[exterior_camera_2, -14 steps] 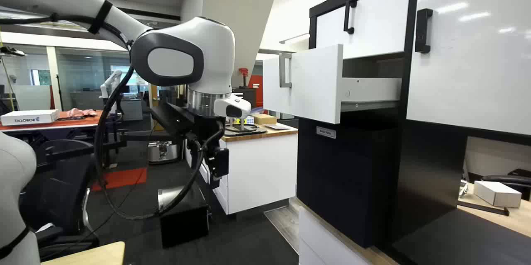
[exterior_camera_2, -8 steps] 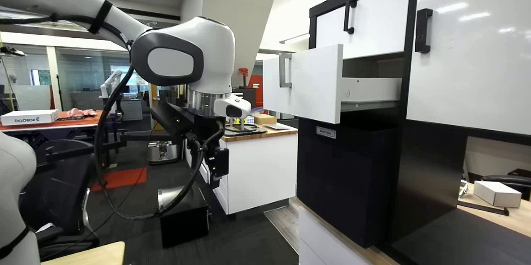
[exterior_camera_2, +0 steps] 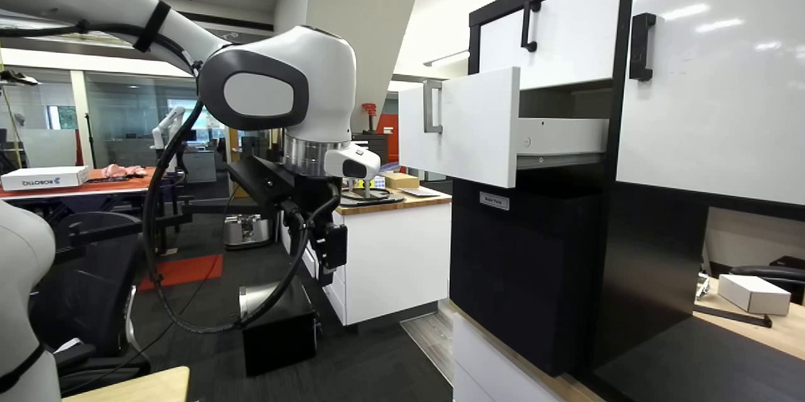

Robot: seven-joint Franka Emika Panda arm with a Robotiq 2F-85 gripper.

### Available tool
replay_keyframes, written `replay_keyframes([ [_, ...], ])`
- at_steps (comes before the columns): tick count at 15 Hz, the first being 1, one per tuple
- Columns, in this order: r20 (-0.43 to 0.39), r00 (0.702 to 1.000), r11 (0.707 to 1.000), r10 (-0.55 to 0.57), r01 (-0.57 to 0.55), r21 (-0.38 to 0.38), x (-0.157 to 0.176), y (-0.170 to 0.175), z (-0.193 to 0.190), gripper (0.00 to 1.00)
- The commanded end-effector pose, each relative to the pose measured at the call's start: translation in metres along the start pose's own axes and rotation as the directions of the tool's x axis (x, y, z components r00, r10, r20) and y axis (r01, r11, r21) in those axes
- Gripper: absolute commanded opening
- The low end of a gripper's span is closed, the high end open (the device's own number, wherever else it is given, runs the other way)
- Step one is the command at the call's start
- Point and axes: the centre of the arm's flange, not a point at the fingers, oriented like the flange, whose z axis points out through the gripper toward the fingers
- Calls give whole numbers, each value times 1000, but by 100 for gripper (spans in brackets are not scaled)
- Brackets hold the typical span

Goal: Close the drawer

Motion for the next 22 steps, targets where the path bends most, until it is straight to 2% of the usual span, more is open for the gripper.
replay_keyframes([
  [1, -12, 1000, 999, 25, -26, -26, 2, 0, -6, 100],
  [6, -83, 981, 974, 178, -187, -124, 13, -1, -28, 100],
  [11, -165, 940, 921, 297, -328, -211, 26, -17, -54, 100],
  [17, -283, 899, 865, 333, -411, -287, 31, -44, -82, 100],
  [22, -363, 882, 852, 299, -418, -315, 29, -52, -106, 100],
])
